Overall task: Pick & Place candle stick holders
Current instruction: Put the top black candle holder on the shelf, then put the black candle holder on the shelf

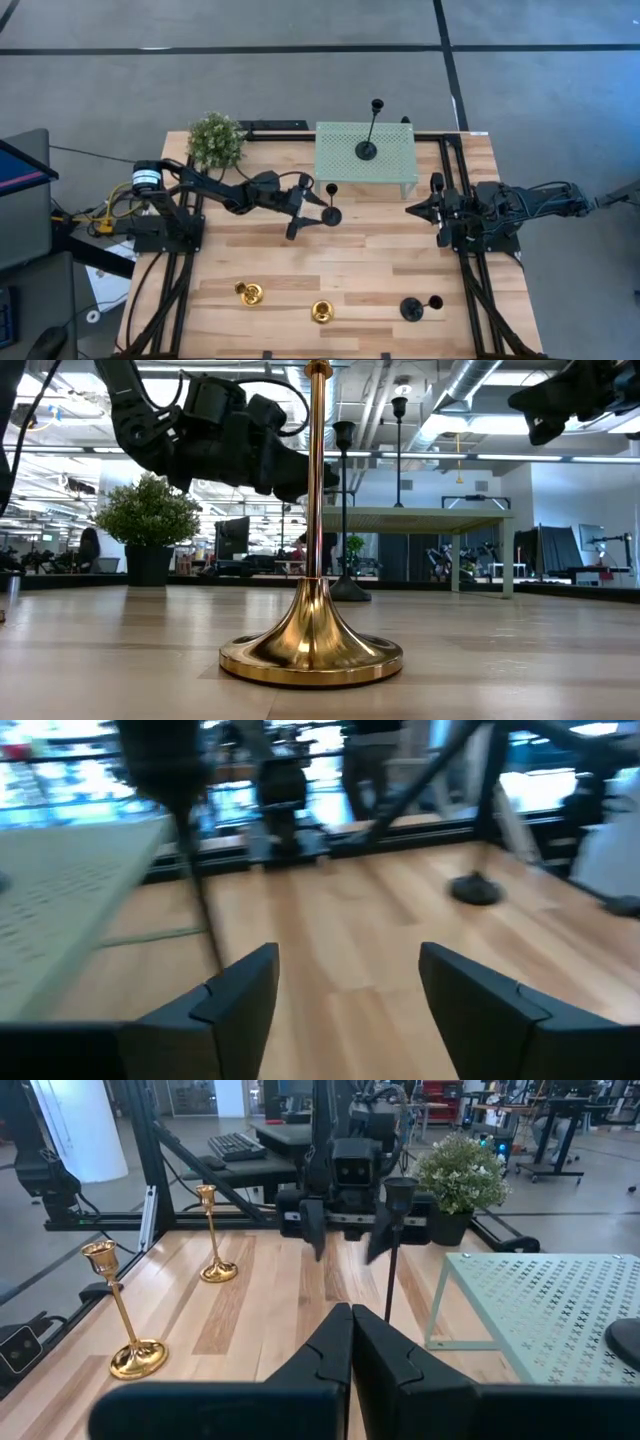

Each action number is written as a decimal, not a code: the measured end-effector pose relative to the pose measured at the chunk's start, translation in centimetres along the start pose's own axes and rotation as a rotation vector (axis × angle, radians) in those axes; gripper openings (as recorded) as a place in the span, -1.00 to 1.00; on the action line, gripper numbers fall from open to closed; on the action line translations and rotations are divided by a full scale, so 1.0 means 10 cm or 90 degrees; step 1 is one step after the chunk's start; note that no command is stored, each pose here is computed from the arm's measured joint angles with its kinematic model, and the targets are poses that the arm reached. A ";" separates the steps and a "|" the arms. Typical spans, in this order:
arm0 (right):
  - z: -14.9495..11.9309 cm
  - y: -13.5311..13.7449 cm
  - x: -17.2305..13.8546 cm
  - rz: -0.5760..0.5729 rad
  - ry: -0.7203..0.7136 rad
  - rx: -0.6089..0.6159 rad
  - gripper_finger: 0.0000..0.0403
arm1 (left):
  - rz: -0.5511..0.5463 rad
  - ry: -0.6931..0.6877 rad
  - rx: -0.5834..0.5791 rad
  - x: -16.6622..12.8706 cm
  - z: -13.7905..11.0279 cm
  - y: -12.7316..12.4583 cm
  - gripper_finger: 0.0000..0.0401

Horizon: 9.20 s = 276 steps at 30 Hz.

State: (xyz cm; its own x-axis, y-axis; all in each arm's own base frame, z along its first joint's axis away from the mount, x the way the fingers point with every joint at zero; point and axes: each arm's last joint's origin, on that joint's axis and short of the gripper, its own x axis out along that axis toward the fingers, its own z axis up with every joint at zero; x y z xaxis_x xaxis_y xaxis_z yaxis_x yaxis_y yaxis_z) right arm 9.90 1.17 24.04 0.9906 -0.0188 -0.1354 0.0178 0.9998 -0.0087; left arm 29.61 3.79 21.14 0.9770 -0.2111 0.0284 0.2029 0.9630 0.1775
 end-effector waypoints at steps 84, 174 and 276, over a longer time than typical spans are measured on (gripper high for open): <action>0.00 0.00 0.00 -0.002 0.000 -0.017 -1.00 | 0.129 -0.016 -0.075 0.28 -0.20 0.05 -0.93; -0.01 -0.01 0.00 -0.020 0.004 -0.018 -1.00 | 0.360 -0.027 -0.082 0.11 0.98 2.04 -0.93; -0.03 -0.01 0.00 -0.014 0.018 0.031 -1.00 | 0.280 0.152 -0.077 -0.63 1.94 1.10 -0.96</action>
State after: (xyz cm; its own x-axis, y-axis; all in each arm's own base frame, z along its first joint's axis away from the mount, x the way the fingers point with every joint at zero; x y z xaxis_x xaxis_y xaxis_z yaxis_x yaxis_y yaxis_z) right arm 9.85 1.11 23.77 0.9858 -0.0405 -0.1632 0.0470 0.9982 0.0363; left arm 24.44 12.49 41.96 0.9562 0.2490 -0.1538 -0.2384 0.9675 0.0846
